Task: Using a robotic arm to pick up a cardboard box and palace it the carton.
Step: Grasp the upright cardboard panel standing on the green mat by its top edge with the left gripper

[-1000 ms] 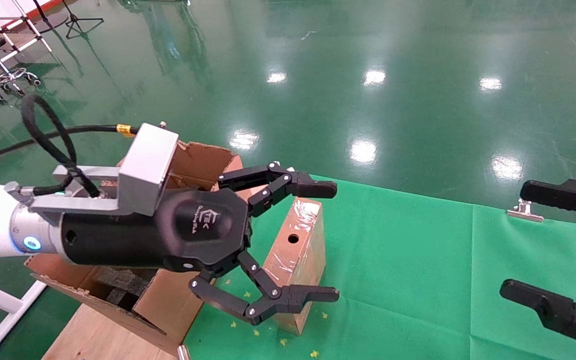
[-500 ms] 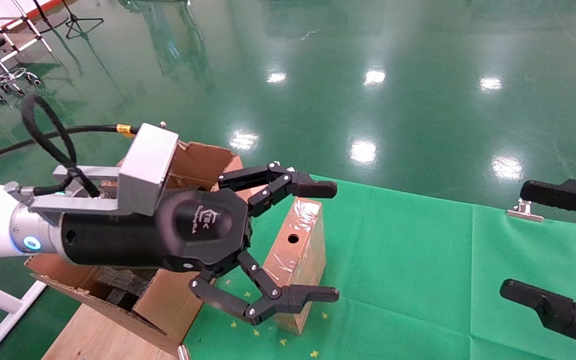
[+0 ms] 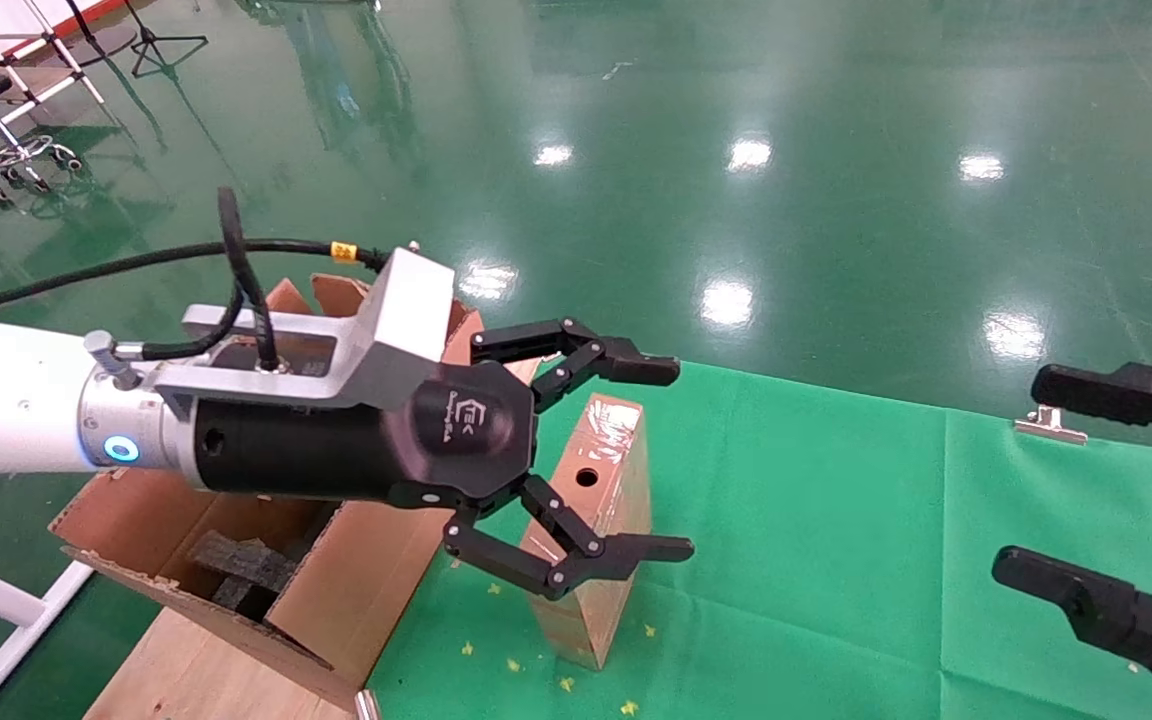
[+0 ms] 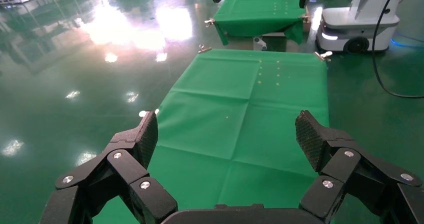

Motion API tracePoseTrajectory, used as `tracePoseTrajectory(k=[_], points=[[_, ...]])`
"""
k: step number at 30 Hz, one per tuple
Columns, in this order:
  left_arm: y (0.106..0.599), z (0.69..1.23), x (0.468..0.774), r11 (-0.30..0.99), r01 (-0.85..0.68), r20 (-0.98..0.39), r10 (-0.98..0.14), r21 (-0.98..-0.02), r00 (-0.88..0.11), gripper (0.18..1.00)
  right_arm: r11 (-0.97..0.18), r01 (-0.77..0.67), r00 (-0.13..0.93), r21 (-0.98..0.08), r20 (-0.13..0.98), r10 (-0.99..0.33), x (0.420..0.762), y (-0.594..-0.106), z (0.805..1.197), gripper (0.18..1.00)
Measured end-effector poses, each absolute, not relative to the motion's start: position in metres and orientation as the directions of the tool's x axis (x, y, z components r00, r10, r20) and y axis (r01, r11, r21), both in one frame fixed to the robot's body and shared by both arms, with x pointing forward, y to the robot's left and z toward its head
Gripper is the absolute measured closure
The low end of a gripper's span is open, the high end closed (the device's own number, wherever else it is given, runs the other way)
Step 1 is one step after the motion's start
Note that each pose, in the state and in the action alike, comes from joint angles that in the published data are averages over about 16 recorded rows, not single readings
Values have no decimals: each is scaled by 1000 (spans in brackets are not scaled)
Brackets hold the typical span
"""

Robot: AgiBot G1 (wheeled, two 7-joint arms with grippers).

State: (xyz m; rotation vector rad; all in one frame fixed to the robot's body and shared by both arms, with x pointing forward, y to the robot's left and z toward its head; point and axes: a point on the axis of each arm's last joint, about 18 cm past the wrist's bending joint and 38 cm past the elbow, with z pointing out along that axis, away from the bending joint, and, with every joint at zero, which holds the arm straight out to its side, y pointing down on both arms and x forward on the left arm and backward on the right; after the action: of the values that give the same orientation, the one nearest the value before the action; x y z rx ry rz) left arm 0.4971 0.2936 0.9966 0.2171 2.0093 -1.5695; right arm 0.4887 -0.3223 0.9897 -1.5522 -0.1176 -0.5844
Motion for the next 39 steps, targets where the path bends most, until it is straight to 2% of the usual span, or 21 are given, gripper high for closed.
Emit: tracePoseTrajectory(k=[9,14,19,30,39], points=[[299,997,512,378,350,-470,-294,-857,-832,183,-86,422,860,-903,428,-278,489,-322,990,325],[300,1001,526,425,245,-414,-370,-871,-832,183,-86,422,860,-903,428,-278,489,-322,990,424],[298,1009,538,447,162,-373,-437,-880,-819,183,-86,422,860,-903,428,-279,489,-322,990,555],[295,1022,551,492,95,-367,-493,-865,-789,183,-86,421,860,-903,428,-279,489,-322,990,802],[277,1043,569,549,-83,-317,-591,-832,-742,183,-86,421,860,-903,428,-279,489,-322,990,925]])
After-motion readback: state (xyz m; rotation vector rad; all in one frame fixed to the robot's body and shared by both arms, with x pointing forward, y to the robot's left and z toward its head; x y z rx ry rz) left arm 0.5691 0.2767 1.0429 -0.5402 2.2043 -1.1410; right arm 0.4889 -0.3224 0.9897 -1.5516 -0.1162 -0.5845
